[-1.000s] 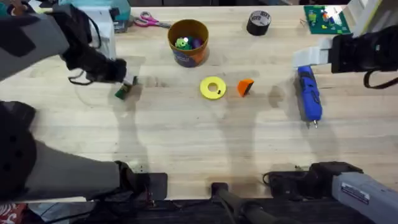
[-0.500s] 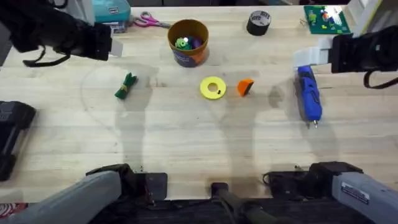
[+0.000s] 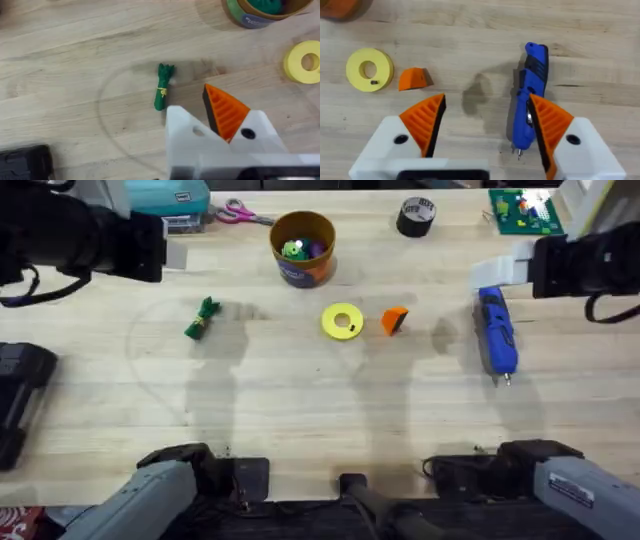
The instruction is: Pick up the gripper from the table and insert it into the empty holder that is missing its gripper. Then pick up a screw, insert it into the mounting hole, and use the screwdriver to tighten it. Finally, clean up the table by picking up the vegetable and placing it into the bucket.
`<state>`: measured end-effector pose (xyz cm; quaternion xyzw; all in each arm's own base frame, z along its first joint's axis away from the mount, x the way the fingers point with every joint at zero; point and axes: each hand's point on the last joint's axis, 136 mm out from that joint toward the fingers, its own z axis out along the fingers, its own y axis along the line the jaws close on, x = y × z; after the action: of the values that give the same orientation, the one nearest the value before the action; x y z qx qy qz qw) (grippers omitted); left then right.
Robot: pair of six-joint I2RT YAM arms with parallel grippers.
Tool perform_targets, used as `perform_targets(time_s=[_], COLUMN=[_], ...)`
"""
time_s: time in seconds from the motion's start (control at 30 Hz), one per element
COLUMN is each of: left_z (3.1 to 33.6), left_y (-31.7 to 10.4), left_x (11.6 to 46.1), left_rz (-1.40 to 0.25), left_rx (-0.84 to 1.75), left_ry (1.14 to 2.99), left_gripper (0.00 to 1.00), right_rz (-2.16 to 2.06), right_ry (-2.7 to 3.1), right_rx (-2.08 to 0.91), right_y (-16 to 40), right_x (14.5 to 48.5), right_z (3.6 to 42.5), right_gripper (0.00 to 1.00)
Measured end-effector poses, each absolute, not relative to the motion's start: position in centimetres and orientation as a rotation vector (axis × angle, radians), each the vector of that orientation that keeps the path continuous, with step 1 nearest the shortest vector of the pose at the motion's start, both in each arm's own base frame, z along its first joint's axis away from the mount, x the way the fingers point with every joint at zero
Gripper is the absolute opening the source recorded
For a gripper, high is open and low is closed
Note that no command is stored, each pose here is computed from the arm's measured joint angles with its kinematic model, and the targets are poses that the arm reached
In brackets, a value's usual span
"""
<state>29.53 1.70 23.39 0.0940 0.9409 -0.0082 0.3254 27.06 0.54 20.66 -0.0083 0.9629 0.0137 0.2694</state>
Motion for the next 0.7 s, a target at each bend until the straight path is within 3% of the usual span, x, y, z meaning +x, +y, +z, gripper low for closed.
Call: perform_targets(time_s=[0.03, 0.23, 0.3, 0.7], left_z=[23.4, 23.4, 23.4, 24.3], left_y=[1.7, 1.7, 1.7, 1.5], left_x=[29.5, 29.5, 29.5, 30.6], left_rz=[-0.022, -0.024, -0.024, -0.033], left_rx=[0.246, 0.242, 0.239, 0.247], left_ry=[2.468, 2.469, 2.47, 2.405], left_gripper=[0.034, 0.933, 0.981, 0.985], right_rz=[0.037, 0.037, 0.037, 0.037], right_ry=[2.596, 2.596, 2.596, 2.599], right_rx=[-0.022, -0.022, -0.022, -0.022], right_y=[0.5, 0.5, 0.5, 0.5], right_x=[27.1, 27.0, 27.0, 27.0], right_z=[20.7, 20.7, 20.7, 20.6], right_gripper=[0.998, 0.998, 0.998, 0.998])
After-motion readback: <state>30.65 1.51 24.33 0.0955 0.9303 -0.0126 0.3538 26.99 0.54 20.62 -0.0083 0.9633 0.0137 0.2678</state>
